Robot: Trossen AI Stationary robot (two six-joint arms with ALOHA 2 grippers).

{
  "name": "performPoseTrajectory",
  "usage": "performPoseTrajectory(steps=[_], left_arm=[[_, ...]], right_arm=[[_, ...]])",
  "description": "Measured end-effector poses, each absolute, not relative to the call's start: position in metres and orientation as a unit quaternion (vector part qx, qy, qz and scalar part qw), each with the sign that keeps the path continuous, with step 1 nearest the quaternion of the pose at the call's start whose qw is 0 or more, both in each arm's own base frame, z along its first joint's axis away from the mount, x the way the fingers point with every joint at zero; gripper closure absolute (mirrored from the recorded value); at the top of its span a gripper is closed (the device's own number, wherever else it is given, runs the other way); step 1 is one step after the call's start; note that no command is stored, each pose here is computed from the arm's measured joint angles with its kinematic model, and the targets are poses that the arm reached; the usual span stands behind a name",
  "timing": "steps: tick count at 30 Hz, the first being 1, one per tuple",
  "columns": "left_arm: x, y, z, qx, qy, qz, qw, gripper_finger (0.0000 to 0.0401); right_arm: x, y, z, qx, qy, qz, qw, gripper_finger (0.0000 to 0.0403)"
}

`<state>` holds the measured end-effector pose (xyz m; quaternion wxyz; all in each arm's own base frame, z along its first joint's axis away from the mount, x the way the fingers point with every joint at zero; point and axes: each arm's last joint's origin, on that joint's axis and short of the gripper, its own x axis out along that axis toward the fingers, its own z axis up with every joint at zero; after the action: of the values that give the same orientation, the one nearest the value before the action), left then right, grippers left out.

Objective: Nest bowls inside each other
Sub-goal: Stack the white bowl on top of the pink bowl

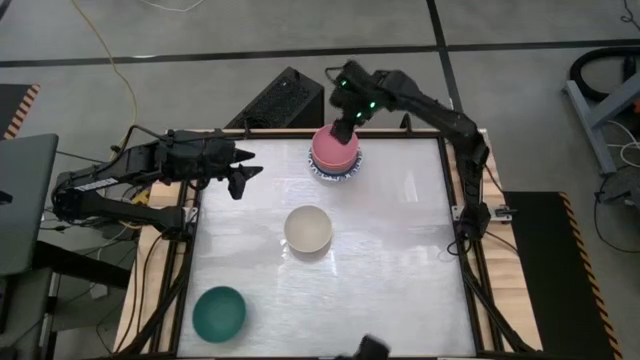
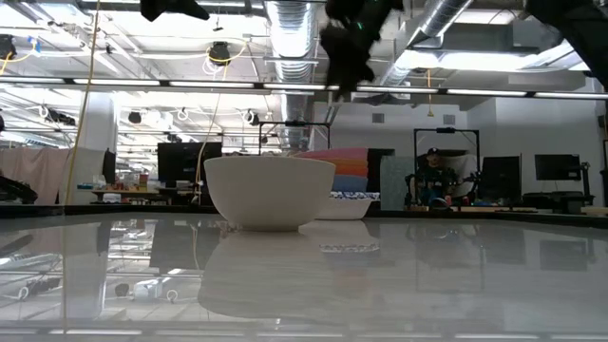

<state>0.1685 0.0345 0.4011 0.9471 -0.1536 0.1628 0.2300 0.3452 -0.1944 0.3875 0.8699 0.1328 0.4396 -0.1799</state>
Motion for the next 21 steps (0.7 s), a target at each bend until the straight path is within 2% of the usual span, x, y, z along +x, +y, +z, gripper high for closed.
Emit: performPoseTrajectory(steps=[7,11,16,21], left_arm=[[0.169,0.034,0.401,-0.151,0.164,0.229,0.948,0.0177],[0.168,0.034,0.400,-0.151,0.171,0.230,0.946,0.0177],[0.167,0.034,0.398,-0.154,0.178,0.231,0.944,0.0177],[0.167,0.034,0.397,-0.161,0.186,0.223,0.943,0.0177]], right_arm=[[0.384,-0.112,0.401,0.057,0.406,-0.073,0.909,0.0148],[0.405,-0.069,0.395,0.009,0.378,-0.019,0.926,0.0148],[0.422,-0.044,0.378,-0.032,0.363,-0.040,0.930,0.0148],[0.424,-0.045,0.347,-0.015,0.402,-0.063,0.913,0.0148]])
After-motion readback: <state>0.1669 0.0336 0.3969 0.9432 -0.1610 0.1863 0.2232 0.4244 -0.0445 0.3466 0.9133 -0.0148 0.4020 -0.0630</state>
